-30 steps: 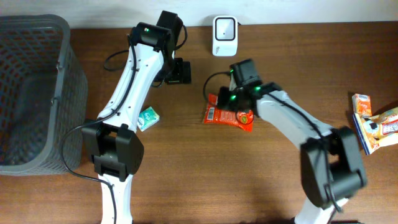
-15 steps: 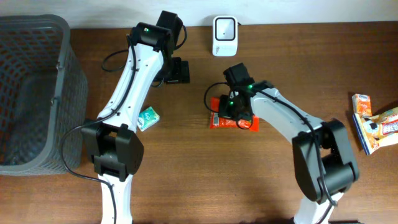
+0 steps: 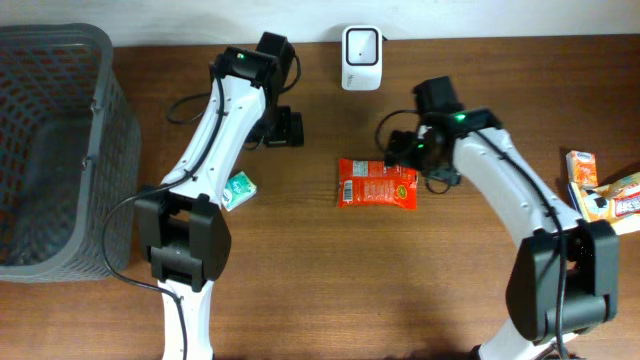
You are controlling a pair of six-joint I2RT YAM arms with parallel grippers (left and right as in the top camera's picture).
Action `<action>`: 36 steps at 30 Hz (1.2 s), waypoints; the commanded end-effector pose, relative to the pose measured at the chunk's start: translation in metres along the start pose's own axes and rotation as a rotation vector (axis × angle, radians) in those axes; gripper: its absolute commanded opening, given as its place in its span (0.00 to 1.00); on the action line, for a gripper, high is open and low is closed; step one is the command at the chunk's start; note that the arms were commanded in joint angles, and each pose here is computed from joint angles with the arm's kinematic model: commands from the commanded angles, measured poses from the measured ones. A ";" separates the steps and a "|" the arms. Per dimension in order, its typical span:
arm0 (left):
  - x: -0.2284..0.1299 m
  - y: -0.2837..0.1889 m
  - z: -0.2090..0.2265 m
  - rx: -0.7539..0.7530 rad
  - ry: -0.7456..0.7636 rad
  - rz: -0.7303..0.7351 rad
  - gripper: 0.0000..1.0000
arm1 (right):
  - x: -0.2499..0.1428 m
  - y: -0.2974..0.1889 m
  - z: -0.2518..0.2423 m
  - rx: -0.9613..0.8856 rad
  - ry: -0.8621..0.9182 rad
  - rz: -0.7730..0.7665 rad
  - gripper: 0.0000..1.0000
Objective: Scan the item barcode
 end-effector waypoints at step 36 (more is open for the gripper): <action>-0.057 0.095 -0.129 -0.646 0.311 0.032 0.97 | 0.031 0.002 -0.081 -0.102 0.204 -0.008 0.99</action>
Point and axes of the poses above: each gripper's point midway between its finger pads, its own y axis out along the fingers, its own z axis along the line the jaws close on, x = y × z, the point moved 7 cm from there along -y, back along the fingers, and after that the axes turned 3 degrees about y, right-handed, at the moved point
